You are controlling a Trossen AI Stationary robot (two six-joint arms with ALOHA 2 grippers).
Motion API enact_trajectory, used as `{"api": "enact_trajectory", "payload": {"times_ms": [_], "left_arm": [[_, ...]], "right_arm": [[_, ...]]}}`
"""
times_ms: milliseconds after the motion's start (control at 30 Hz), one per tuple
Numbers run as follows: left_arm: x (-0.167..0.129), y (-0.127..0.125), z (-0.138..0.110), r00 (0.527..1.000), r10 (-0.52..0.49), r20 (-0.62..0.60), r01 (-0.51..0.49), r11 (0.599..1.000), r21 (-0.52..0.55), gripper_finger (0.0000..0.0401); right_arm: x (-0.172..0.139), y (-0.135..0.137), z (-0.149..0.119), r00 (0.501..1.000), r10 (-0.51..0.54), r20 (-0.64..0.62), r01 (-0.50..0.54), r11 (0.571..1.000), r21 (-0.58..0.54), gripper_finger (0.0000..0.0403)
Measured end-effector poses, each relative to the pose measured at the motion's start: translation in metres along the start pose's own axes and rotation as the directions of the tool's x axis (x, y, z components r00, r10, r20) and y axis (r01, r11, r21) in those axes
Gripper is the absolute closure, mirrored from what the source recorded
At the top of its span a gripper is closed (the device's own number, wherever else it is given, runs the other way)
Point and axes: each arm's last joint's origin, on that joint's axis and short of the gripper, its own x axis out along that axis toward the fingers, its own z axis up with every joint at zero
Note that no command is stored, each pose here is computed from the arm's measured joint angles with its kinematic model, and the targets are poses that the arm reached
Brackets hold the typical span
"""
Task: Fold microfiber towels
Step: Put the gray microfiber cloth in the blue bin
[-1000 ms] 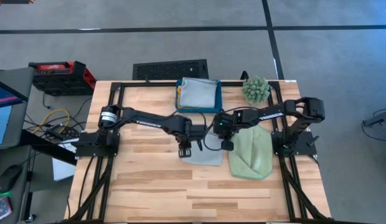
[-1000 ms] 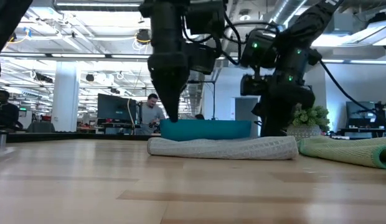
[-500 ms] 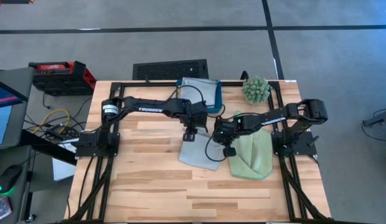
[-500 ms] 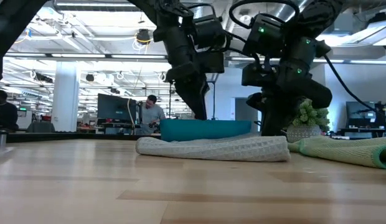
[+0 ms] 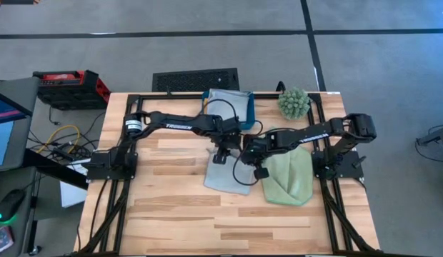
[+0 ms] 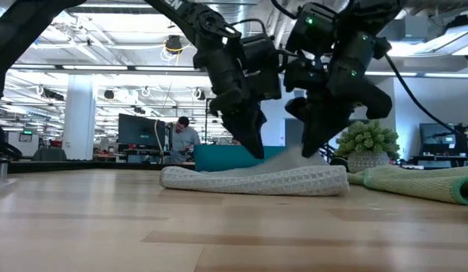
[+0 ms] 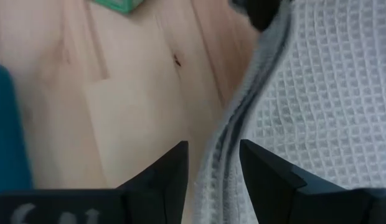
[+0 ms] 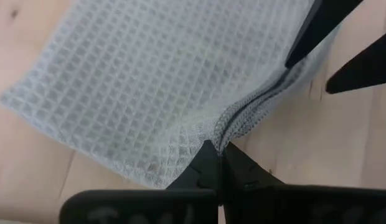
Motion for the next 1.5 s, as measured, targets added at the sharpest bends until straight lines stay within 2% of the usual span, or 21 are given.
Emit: {"api": "enact_trajectory", "payload": {"times_ms": [100,267,433,667,733,833,1100,1200,1433,1500], "left_arm": [[0.002,0.000,-0.003,1.000,-0.021,-0.013,0.021,1.000,0.007,0.0264],[0.009,0.000,-0.001,0.996,-0.081,0.034,0.080,0.996,0.044,0.0264],[0.015,0.001,-0.001,0.994,-0.099,0.051,0.094,0.992,0.079,0.0264],[0.014,-0.004,0.001,0.965,-0.237,0.111,0.226,0.969,0.102,0.0264],[0.014,-0.004,0.001,0.968,-0.229,0.105,0.219,0.971,0.101,0.0264],[0.021,-0.001,-0.002,0.984,-0.167,0.069,0.157,0.979,0.127,0.0264],[0.038,0.000,-0.012,0.993,-0.110,-0.032,0.113,0.989,0.095,0.0268],[0.036,-0.001,-0.014,0.990,-0.113,-0.087,0.120,0.990,0.074,0.0291],[0.028,-0.001,-0.020,0.976,-0.150,-0.159,0.150,0.989,-0.012,0.0381],[0.025,0.000,-0.019,0.973,-0.151,-0.173,0.147,0.988,-0.034,0.0393]], "right_arm": [[-0.003,0.000,0.006,1.000,-0.002,0.018,0.003,1.000,-0.028,0.0392],[-0.005,-0.001,0.010,1.000,-0.006,0.031,0.008,0.999,-0.044,0.0393],[-0.005,-0.001,0.010,1.000,-0.003,0.028,0.005,0.999,-0.042,0.0390],[-0.006,-0.002,0.011,0.999,-0.007,0.034,0.008,0.999,-0.043,0.0390],[-0.006,-0.002,0.011,0.999,-0.007,0.034,0.008,0.999,-0.043,0.0389],[-0.006,-0.002,0.011,1.000,-0.006,0.028,0.007,0.999,-0.039,0.0391],[-0.007,-0.002,0.012,1.000,-0.008,0.028,0.009,0.999,-0.042,0.0388],[-0.007,-0.002,0.011,1.000,-0.009,0.022,0.010,0.999,-0.042,0.0390],[-0.006,-0.003,0.010,0.999,-0.040,0.008,0.040,0.999,-0.037,0.0388],[-0.007,-0.004,0.010,0.999,-0.054,0.003,0.054,0.998,-0.036,0.0388]]}}
